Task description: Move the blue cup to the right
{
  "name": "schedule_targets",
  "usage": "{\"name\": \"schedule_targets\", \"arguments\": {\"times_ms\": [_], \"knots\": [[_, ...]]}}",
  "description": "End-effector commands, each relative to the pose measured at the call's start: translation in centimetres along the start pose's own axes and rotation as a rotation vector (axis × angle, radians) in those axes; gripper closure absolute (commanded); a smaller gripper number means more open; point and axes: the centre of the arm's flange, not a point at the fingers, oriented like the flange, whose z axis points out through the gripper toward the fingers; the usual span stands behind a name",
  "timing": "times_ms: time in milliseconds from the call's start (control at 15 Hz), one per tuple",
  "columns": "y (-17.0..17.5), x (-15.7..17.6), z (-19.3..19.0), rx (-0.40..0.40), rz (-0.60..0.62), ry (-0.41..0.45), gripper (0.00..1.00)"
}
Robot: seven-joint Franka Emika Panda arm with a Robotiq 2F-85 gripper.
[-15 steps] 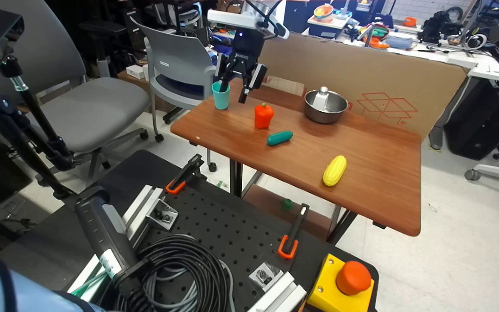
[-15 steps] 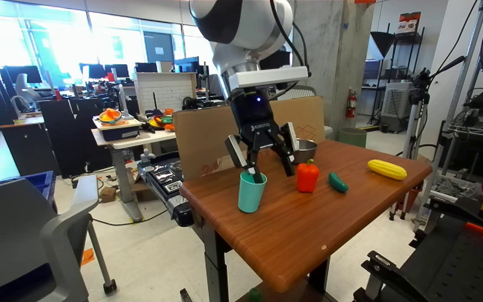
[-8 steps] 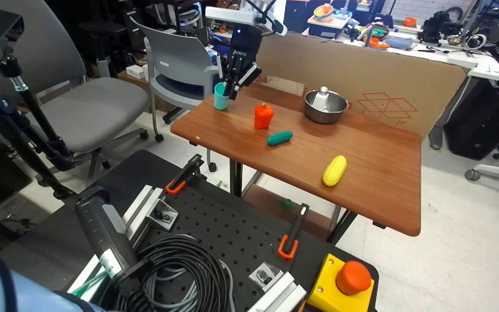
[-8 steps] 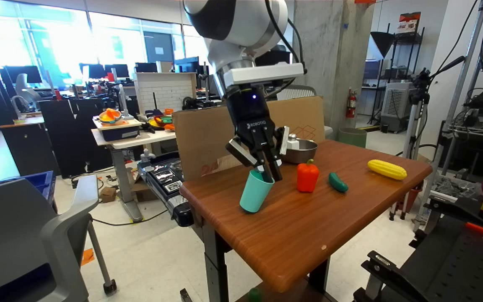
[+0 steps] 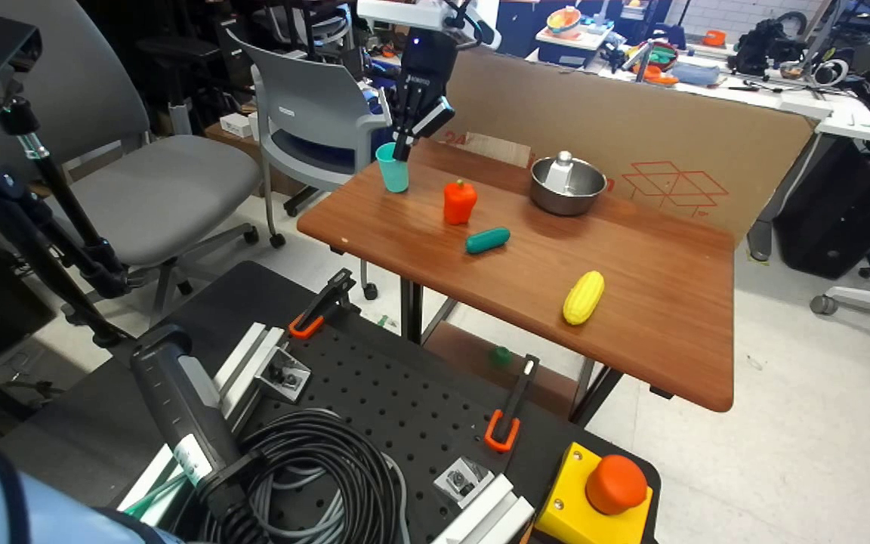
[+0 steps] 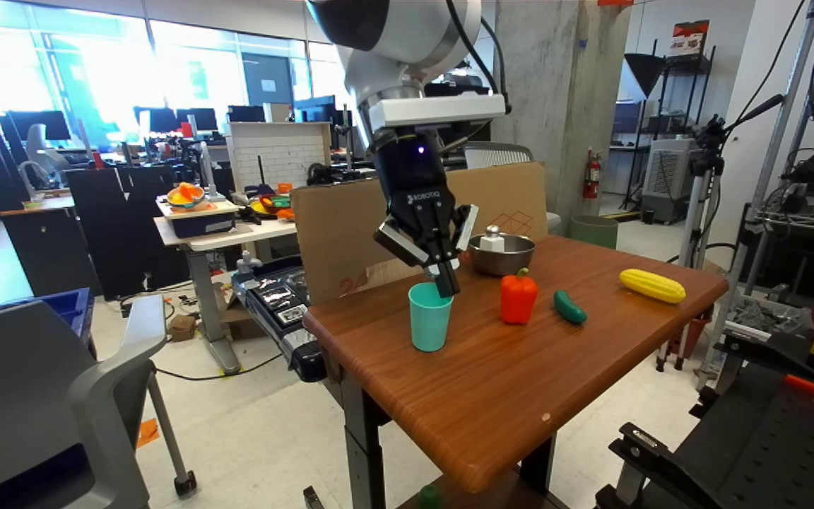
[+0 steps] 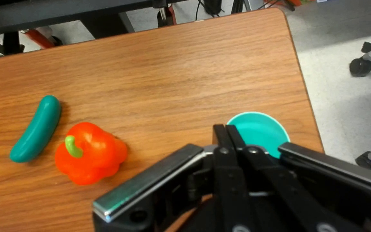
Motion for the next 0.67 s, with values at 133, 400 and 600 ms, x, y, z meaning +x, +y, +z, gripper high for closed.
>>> {"name": "schedule_targets", "arguments": {"times_ms": [133,400,600], "knots": [[0.1,-3.4,-7.1,0.017,-0.004,0.116,0.99],[6.0,-4.6,-12.1,0.036,0.136,0.185,0.99],[13.4,-4.1,-14.3,0.048,0.295,0.127,0.99]]}}
